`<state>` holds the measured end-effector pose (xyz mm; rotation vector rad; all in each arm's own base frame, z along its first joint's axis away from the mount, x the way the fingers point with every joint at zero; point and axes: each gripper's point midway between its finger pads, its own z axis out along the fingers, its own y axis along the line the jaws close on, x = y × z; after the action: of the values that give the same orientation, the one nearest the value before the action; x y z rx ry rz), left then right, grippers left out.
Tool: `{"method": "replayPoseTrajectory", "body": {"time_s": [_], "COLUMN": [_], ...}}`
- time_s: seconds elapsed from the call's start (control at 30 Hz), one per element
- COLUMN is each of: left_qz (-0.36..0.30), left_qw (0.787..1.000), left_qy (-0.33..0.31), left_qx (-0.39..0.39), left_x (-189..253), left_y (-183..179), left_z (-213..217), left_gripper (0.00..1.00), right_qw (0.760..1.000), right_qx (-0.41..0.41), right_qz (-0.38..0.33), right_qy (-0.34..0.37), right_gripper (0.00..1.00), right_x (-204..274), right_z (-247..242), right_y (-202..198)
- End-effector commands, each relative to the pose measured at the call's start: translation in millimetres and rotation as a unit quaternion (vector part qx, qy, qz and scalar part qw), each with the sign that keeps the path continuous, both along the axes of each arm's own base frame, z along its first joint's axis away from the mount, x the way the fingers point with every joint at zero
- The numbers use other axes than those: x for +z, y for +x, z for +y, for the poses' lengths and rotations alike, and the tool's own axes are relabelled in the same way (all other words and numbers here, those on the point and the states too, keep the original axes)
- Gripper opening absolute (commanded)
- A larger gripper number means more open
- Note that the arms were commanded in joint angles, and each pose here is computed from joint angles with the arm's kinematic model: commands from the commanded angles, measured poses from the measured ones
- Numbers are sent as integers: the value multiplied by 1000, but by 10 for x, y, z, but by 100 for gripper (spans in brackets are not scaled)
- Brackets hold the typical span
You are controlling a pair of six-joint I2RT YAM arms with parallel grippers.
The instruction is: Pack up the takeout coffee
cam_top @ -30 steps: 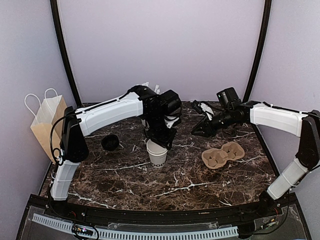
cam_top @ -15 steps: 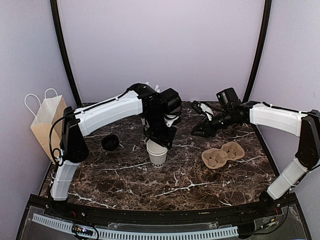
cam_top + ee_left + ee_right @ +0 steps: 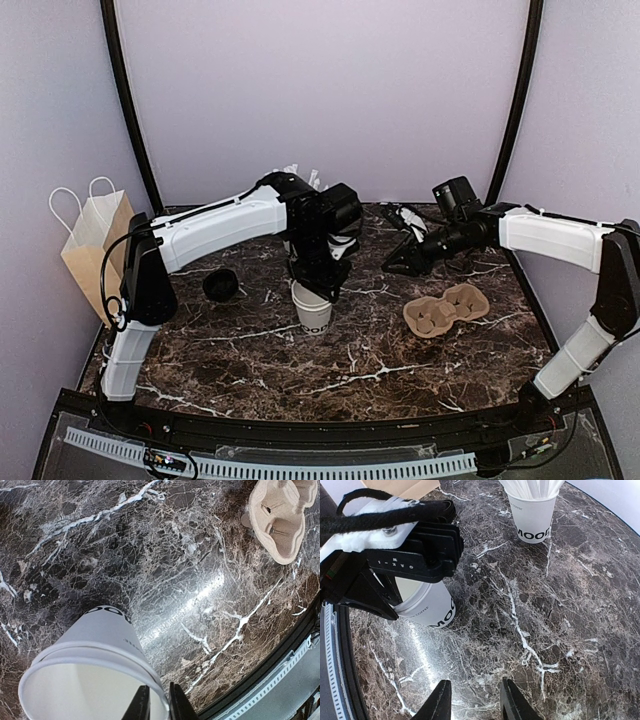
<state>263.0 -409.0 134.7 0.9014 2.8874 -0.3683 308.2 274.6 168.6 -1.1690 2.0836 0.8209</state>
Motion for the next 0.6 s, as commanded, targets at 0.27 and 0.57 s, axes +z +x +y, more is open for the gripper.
{"method": "replayPoseTrajectory", "body": {"time_s": [0.27,0.57], "left_qz": [-5,-17], "left_qw": [1000,1000], "left_qy": [5,-13], "left_qx": [7,6], "left_x": [176,327], "left_y": [-48,-30], "left_z": [74,42], "left_gripper": [14,0], "right_qw": [1000,1000], "right_qx": [6,8], "right_qz": [5,15], "right_qy": [8,14], "right_gripper": [35,35], "right_x": [-32,-24], "right_z": [19,48], "right_y": [-11,-25]}}
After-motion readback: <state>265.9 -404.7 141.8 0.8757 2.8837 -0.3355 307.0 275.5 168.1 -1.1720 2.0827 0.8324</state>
